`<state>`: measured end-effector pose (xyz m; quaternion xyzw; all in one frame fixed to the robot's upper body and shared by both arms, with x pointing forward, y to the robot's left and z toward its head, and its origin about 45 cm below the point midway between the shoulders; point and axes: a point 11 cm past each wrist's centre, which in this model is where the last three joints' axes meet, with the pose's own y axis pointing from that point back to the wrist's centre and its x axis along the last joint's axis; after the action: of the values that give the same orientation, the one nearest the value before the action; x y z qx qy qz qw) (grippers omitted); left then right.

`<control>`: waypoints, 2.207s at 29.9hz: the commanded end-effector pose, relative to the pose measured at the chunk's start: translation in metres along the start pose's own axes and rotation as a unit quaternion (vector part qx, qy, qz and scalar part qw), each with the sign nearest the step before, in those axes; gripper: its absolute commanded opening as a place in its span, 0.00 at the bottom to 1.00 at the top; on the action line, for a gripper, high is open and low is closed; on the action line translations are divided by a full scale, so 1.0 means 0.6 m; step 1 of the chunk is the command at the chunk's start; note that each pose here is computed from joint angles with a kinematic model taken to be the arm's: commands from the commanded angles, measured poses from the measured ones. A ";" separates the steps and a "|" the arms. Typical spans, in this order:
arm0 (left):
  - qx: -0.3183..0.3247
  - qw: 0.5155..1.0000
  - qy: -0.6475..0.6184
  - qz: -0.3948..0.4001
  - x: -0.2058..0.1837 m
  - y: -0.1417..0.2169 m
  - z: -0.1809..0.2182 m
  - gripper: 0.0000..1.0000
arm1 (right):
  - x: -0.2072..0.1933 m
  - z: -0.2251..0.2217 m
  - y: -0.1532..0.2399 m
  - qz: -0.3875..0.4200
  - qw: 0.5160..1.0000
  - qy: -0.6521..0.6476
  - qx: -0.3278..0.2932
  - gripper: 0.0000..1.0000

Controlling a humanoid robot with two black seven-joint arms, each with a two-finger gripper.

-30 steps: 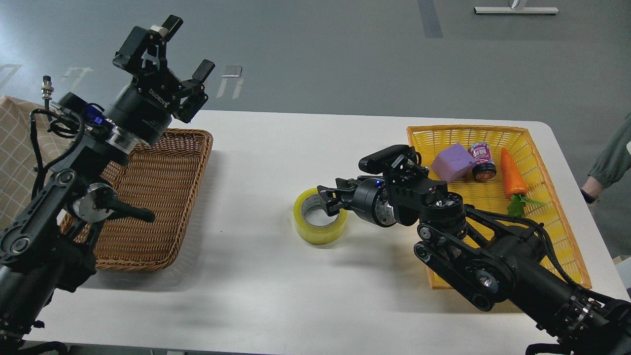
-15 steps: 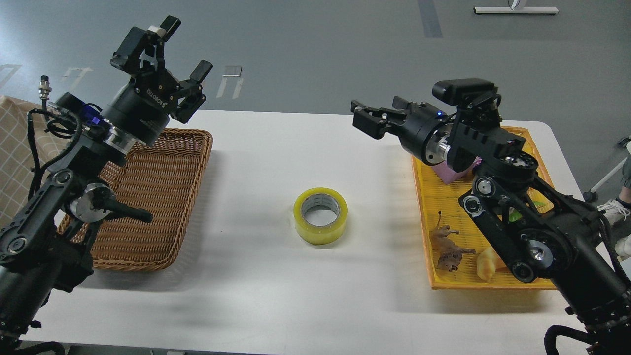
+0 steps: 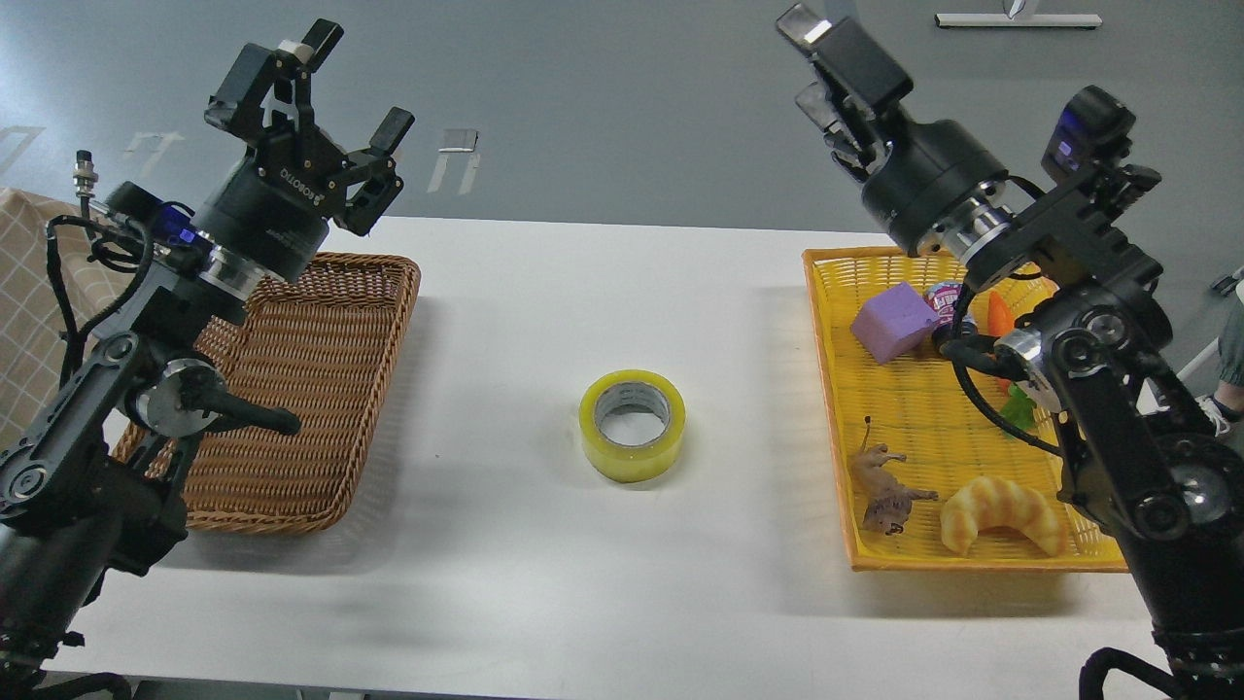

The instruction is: Place and transfer tape with both arms

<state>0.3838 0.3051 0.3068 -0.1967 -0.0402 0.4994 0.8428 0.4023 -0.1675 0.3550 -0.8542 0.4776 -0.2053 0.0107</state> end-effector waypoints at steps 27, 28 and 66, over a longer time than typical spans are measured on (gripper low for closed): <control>0.054 0.968 -0.243 -0.017 -0.048 -0.061 -0.018 0.98 | 0.028 -0.003 0.014 0.047 0.979 -0.193 0.048 1.00; 0.069 0.958 -0.274 -0.043 -0.069 -0.069 -0.030 0.98 | 0.029 -0.002 0.015 0.049 0.979 -0.193 0.049 1.00; 0.218 0.632 -0.663 -0.338 -0.144 0.039 -0.306 0.88 | 0.027 -0.033 0.013 0.041 0.979 -0.184 0.072 1.00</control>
<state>0.3672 0.1908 0.1445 0.4022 -0.5455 0.1690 0.7156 0.3978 -0.1825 0.3742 -0.8533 0.4886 -0.0750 0.1656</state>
